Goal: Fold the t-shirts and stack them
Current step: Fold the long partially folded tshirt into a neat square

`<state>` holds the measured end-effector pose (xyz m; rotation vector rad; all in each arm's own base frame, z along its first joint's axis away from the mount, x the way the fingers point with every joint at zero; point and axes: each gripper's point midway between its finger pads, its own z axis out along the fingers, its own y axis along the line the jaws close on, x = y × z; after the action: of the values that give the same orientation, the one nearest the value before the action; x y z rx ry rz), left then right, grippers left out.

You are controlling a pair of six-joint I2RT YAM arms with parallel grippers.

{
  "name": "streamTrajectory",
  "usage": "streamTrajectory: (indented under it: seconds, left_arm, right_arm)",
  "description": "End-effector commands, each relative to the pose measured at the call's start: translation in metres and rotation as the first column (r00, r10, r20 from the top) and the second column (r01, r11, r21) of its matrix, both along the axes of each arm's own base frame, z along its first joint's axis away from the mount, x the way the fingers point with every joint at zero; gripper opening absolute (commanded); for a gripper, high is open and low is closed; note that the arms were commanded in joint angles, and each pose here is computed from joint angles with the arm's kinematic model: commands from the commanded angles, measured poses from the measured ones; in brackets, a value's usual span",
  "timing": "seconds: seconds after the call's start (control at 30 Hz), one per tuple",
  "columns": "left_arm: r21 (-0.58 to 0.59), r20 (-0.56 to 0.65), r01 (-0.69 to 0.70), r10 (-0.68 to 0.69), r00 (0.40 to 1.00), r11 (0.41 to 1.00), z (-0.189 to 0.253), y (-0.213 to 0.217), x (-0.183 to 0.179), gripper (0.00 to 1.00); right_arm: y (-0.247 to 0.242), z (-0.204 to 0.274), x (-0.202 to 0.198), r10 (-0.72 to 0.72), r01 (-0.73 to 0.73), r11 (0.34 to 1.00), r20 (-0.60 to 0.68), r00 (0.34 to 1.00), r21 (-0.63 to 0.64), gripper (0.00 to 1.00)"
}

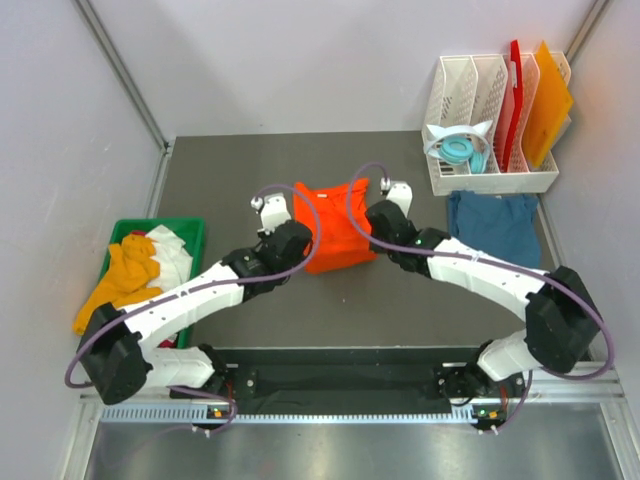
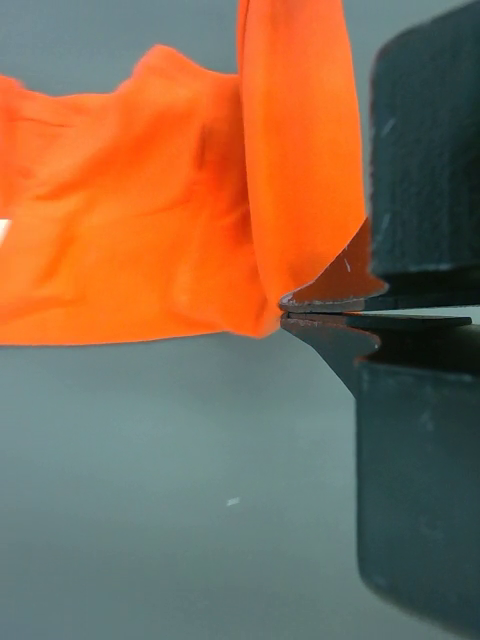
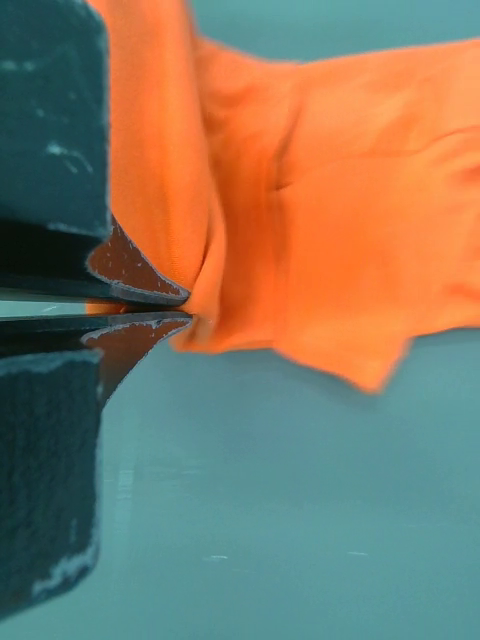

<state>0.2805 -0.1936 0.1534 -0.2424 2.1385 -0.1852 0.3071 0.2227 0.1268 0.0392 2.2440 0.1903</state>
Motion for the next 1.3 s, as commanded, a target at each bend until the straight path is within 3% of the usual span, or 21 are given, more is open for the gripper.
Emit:
streamTrajectory:
  seconds: [0.0, 0.4, 0.6, 0.97, 1.27]
  left_arm:
    - [-0.016, 0.132, -0.044, 0.046, 0.99, 0.999, 0.049, 0.005, 0.047, 0.0]
    - [0.039, 0.15, -0.061, 0.054, 0.987, 0.997, 0.053, -0.006, 0.134, 0.0]
    - [0.062, 0.128, -0.066, 0.058, 0.99, 0.996, 0.037, -0.013, 0.164, 0.0]
    - [0.087, 0.097, -0.152, 0.144, 0.985, 0.985, 0.012, 0.025, 0.213, 0.0]
    - [0.095, 0.058, -0.164, 0.159, 0.986, 0.982, -0.013, 0.025, 0.241, 0.0]
  right_arm:
    - [0.001, 0.044, 0.051, -0.027, 0.027, 1.0, 0.1, 0.995, 0.008, 0.0]
    - [-0.004, 0.06, 0.142, -0.079, 0.077, 0.997, 0.131, 0.988, 0.016, 0.0]
    - [0.0, 0.048, 0.166, -0.072, 0.071, 0.997, 0.113, 0.991, 0.009, 0.0]
    - [0.006, 0.025, 0.203, -0.072, 0.069, 0.997, 0.087, 0.994, 0.032, 0.0]
    - [0.013, 0.01, 0.242, -0.061, 0.057, 0.997, 0.073, 0.995, 0.056, 0.0]
